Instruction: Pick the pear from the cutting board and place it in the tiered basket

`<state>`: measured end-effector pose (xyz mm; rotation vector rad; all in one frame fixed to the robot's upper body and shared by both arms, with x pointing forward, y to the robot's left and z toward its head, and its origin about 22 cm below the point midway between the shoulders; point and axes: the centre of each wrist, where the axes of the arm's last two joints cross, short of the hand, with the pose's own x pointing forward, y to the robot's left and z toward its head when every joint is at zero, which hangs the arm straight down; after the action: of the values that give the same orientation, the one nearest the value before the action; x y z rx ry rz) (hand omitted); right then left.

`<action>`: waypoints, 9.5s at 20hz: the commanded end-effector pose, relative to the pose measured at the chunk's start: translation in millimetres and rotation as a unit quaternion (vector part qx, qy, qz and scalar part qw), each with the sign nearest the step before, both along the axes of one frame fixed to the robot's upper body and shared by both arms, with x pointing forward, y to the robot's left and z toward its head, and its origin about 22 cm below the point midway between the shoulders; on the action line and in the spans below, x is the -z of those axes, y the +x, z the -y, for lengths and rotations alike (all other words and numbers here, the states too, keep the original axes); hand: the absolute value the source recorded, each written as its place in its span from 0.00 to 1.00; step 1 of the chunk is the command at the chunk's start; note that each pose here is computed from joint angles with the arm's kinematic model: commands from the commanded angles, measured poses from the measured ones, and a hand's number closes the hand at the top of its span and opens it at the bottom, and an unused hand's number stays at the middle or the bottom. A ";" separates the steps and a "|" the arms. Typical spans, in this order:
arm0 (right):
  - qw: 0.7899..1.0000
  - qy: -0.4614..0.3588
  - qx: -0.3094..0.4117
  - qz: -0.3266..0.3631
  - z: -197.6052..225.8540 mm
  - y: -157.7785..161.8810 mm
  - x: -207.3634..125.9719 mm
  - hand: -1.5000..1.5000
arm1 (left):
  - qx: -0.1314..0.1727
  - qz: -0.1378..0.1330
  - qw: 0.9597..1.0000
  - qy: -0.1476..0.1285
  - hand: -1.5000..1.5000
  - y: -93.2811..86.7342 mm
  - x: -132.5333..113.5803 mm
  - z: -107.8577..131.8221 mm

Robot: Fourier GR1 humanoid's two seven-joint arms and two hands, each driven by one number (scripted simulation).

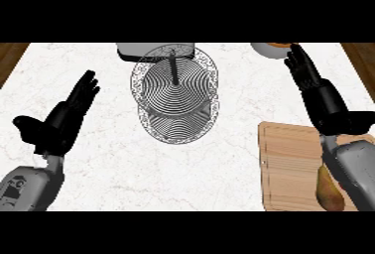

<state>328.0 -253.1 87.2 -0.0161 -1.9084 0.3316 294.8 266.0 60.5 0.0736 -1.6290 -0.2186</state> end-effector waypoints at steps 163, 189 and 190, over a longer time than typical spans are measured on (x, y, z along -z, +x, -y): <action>0.946 -0.263 0.180 0.058 -245.3 73.0 -77.2 0.00 | -0.025 -0.109 0.993 -0.033 0.50 -32.6 24.8 -17.4; 0.945 0.097 0.311 0.030 -41.5 68.1 -133.9 0.00 | -0.053 -0.111 0.992 -0.030 0.50 -35.8 27.8 -19.4; 0.939 0.114 0.324 0.034 -20.4 65.2 -139.5 0.00 | -0.057 -0.106 0.992 -0.035 0.50 -39.8 26.3 -12.7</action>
<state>405.4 -182.4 220.3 -0.4615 -1.8747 -0.2726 255.1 287.9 35.4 0.0770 -1.4133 -0.0876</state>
